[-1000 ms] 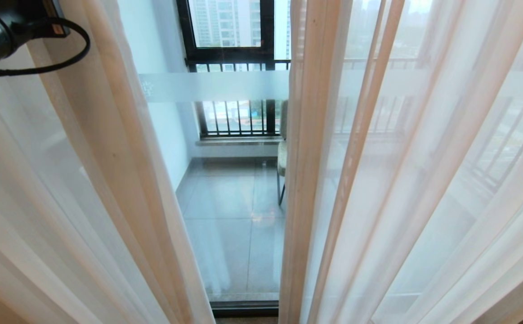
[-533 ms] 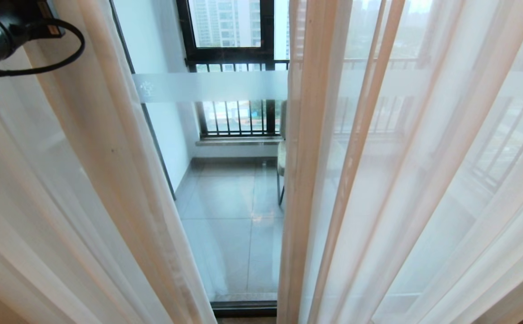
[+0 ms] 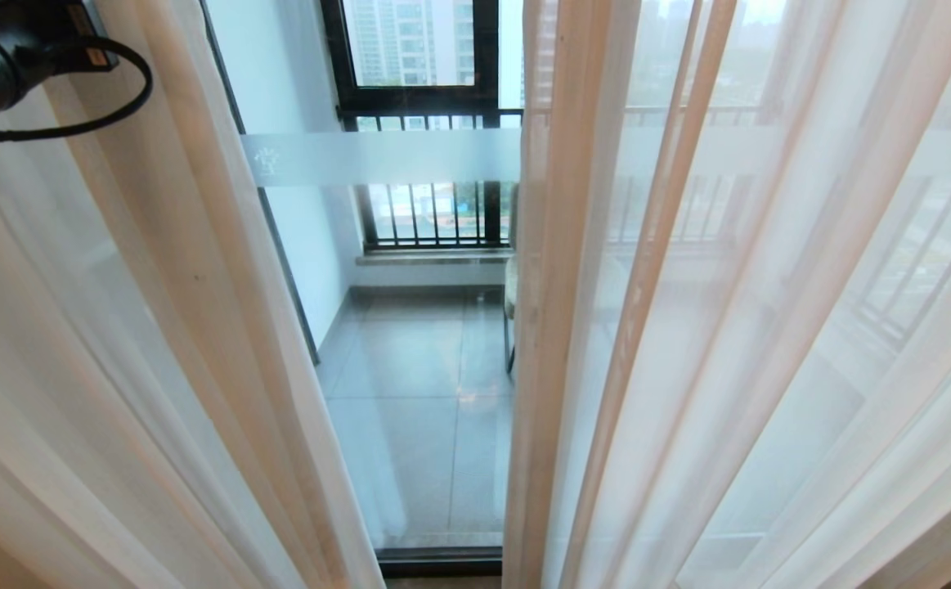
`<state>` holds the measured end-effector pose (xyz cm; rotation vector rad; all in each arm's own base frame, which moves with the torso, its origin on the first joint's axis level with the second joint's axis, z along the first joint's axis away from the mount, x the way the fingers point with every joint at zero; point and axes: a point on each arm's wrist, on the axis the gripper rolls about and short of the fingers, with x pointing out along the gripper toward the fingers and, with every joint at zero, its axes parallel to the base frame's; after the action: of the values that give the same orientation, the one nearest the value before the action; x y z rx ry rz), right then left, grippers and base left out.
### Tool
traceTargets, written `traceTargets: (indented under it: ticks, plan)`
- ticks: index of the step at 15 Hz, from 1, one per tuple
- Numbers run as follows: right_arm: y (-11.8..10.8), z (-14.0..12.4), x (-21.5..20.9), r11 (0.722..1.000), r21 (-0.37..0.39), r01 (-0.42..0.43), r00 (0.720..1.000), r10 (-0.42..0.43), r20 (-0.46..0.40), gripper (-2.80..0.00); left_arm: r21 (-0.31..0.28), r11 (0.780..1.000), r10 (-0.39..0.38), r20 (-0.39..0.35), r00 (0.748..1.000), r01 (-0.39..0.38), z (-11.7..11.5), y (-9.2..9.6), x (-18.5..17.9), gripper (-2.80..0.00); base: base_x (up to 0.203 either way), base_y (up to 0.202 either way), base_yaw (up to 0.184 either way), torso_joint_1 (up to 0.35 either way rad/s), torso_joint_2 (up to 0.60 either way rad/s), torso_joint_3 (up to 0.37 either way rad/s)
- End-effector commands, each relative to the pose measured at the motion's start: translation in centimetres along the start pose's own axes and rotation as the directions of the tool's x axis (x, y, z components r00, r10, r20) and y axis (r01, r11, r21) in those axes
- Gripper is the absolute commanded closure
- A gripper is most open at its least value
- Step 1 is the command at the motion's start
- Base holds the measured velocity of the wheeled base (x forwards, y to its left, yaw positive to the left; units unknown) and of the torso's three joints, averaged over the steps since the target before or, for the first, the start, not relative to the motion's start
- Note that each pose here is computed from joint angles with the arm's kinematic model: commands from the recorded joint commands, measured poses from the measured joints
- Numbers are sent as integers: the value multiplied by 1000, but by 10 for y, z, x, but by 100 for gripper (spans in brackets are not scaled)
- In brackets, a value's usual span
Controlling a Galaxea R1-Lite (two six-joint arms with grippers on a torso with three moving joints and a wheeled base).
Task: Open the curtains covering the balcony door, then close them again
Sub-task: Pull the inner curtains open on both sides
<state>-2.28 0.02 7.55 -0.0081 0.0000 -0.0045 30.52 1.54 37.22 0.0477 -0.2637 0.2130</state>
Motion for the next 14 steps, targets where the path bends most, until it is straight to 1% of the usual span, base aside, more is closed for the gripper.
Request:
traceTargets:
  ticks: [1, 5, 6, 8, 14]
  plan:
    - [0, 0, 0, 1000, -1, 0, 1000, 0, -2, 0, -2, 1000, 5, 9, 1000, -5, 3, 1, -2, 0, 0, 0, 0, 0, 0, 0]
    - [0, 0, 0, 1000, -1, 0, 1000, 0, -2, 0, -2, 1000, 9, 16, 1000, -9, 6, 2, -5, 0, 0, 0, 0, 0, 0, 0]
    - [0, 0, 0, 1000, -1, 0, 1000, 0, -2, 0, -4, 1000, 9, 20, 1000, -9, 8, 2, -7, 0, 2, 79, -12, 2, 2, -3]
    - [0, 0, 0, 1000, -1, 0, 1000, 0, -2, 0, -5, 1000, 11, 22, 1000, -11, 9, 3, -8, 0, 1, 142, -7, -2, 3, 5]
    - [0, 0, 0, 1000, -1, 0, 1000, 0, -2, 0, -6, 1000, 17, 28, 999, -17, 13, 5, -16, 0, 0, 189, 1, 0, 0, 2]
